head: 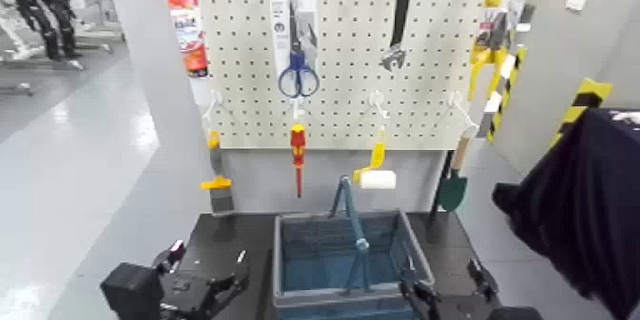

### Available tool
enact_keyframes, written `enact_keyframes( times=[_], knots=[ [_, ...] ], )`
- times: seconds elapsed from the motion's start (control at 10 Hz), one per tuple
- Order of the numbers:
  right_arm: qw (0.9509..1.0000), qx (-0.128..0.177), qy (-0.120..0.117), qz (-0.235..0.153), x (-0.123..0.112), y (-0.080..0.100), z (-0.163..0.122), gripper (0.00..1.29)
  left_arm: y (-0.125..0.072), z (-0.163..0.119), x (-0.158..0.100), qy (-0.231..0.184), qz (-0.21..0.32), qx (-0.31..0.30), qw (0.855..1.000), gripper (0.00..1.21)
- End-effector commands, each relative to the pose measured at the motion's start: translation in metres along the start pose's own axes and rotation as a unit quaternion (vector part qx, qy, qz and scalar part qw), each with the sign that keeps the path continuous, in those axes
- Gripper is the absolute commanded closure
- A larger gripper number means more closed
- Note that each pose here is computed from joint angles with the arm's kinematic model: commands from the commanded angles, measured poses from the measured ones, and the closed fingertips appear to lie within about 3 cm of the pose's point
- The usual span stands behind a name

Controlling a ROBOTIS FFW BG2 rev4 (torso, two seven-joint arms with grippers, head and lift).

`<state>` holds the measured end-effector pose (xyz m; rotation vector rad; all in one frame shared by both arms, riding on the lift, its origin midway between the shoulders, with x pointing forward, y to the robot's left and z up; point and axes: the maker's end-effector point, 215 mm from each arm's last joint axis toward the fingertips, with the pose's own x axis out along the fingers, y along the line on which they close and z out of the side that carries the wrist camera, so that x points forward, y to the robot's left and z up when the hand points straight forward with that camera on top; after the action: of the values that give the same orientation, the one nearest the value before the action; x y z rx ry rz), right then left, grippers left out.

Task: Grasp the handle of the crate.

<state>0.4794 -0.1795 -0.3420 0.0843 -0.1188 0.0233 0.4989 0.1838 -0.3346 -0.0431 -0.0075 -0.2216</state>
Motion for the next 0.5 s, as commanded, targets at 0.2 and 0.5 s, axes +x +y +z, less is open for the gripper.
enact_keyframes(
  times=[0.2,0.5],
  knots=[
    [1.0,-0.001,-0.001,0.0,0.0,0.0,0.0,0.14,-0.001,0.0,0.002,0.0,-0.003,0.0,1.0,0.08],
    [1.0,-0.001,0.0,0.002,0.0,0.0,-0.001,0.14,-0.007,-0.002,0.015,0.012,-0.028,-0.034,0.999,0.08]
  ],
)
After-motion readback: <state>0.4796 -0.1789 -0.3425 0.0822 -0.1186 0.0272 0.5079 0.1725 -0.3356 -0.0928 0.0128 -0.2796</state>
